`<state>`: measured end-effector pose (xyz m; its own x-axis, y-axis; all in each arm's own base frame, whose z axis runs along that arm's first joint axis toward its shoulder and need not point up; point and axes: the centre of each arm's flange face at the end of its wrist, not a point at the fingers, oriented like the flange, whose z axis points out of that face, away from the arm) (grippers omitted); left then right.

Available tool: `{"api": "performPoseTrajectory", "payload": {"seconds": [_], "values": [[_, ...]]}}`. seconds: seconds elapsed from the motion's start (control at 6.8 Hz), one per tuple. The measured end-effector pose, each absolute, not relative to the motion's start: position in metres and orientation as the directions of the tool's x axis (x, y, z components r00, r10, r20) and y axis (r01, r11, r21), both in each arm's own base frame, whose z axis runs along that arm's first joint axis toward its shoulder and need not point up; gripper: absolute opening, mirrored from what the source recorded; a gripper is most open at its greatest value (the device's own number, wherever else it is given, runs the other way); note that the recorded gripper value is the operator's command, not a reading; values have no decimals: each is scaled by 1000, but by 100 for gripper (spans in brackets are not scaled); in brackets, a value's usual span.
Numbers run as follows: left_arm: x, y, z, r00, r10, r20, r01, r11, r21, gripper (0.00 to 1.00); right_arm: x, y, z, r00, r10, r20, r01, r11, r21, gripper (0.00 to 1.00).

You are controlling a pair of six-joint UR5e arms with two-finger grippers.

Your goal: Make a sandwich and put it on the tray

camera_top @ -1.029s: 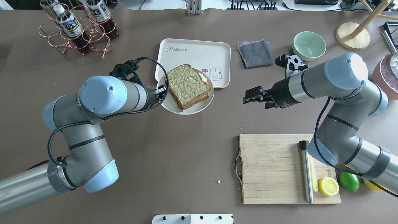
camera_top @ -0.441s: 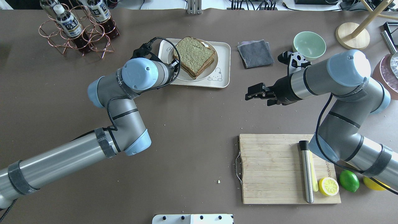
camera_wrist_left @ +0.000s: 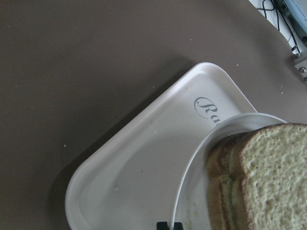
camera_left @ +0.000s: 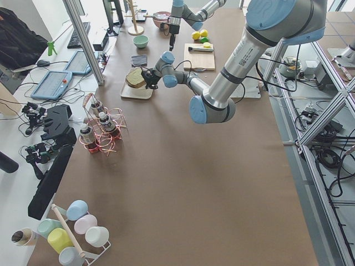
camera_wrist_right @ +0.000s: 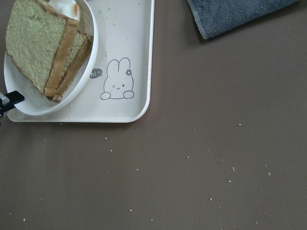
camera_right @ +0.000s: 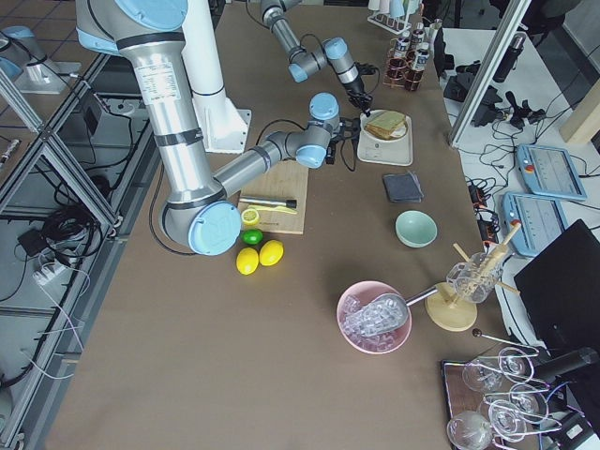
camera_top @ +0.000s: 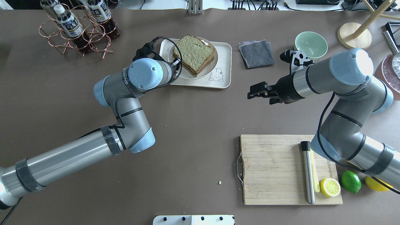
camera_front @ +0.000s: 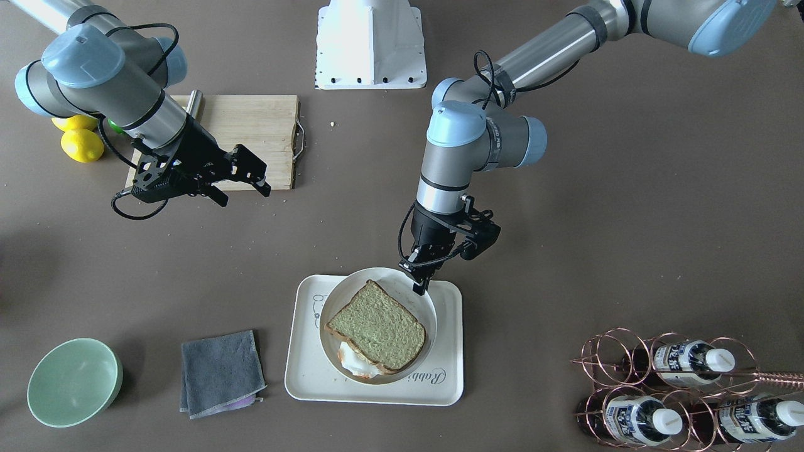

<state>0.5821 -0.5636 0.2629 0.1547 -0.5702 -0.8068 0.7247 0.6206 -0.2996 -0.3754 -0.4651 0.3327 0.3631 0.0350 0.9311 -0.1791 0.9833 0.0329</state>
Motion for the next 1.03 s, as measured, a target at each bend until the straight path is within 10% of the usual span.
{"api": "performPoseTrajectory", "payload": {"seconds": [0.15,0.44,1.03], "values": [[584,-567,271,160,-573,-804,728,618,-296,0,-375,-468,335,366,39,930,-183,983,31,99],[581,-574,274,157,-577,-801,735,610,-296,87,-374,-474,337,370,45,928,-189,982,28,99],[526,-611,263,166,-573,-803,695,646,-317,97,-370,-483,326,358,43,933,-199,979,31,99]]}}
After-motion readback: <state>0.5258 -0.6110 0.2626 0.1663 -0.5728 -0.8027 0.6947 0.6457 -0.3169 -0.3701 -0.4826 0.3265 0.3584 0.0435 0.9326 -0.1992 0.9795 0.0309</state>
